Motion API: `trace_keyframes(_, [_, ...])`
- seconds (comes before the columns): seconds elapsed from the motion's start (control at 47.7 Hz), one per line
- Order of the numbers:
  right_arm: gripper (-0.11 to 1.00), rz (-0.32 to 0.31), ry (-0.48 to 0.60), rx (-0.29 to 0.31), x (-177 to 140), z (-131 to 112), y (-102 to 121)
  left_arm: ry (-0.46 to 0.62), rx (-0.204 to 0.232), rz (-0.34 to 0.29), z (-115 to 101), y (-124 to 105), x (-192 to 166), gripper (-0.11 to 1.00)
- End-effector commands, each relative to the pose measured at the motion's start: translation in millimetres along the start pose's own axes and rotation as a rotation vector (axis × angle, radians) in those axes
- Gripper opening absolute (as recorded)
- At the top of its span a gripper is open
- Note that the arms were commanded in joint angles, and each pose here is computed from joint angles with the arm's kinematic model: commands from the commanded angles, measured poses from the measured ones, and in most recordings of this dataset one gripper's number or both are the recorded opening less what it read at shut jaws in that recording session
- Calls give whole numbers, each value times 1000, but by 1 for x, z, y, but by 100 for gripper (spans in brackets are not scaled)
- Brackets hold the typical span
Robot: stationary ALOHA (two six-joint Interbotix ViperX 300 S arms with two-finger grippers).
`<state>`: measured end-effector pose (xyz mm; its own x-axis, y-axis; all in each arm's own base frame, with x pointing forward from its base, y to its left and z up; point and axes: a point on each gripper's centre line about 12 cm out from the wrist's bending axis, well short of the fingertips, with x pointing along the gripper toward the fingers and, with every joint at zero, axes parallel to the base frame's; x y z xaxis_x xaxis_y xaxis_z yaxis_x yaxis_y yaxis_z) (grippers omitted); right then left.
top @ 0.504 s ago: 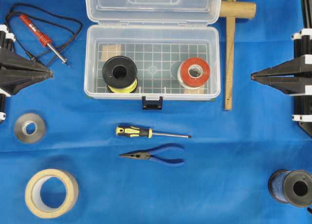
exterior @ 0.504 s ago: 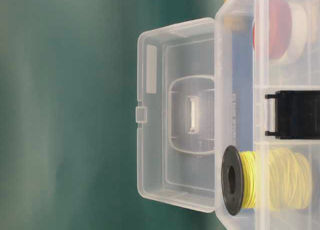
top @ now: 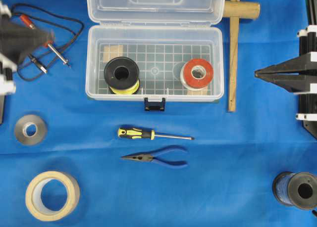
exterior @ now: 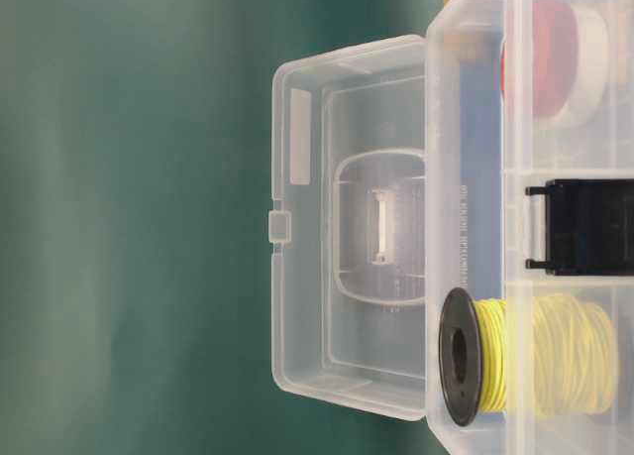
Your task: Close the tool box with the left arm.
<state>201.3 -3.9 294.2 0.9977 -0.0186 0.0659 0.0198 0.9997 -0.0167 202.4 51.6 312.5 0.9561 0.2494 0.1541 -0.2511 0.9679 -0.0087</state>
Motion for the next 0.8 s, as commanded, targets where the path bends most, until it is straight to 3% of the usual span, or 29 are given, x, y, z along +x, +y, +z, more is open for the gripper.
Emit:
trace_keyframes(0.0, [0,-5,-15,3,4,7,-1,-35,25,76,15,16,9,1])
trace_keyframes(0.105, [0,-5,-11,-2,4,7,-1,-36,54,155,22,35,15,16])
trace_keyframes(0.273, [0,-12,14,-2,4,3,-3,0,75,273,29,66,31,65])
trace_keyframes(0.378, [0,-22,20,-3,4,2,-5,30,80,327,32,86,49,88])
trace_keyframes(0.504, [0,-35,30,-5,4,1,-7,95,79,370,28,108,75,92])
trace_keyframes(0.629, [0,-45,50,-6,5,-2,-10,234,74,390,8,131,109,92])
trace_keyframes(0.776, [0,-50,71,-3,5,-6,-11,405,127,377,-6,149,142,92])
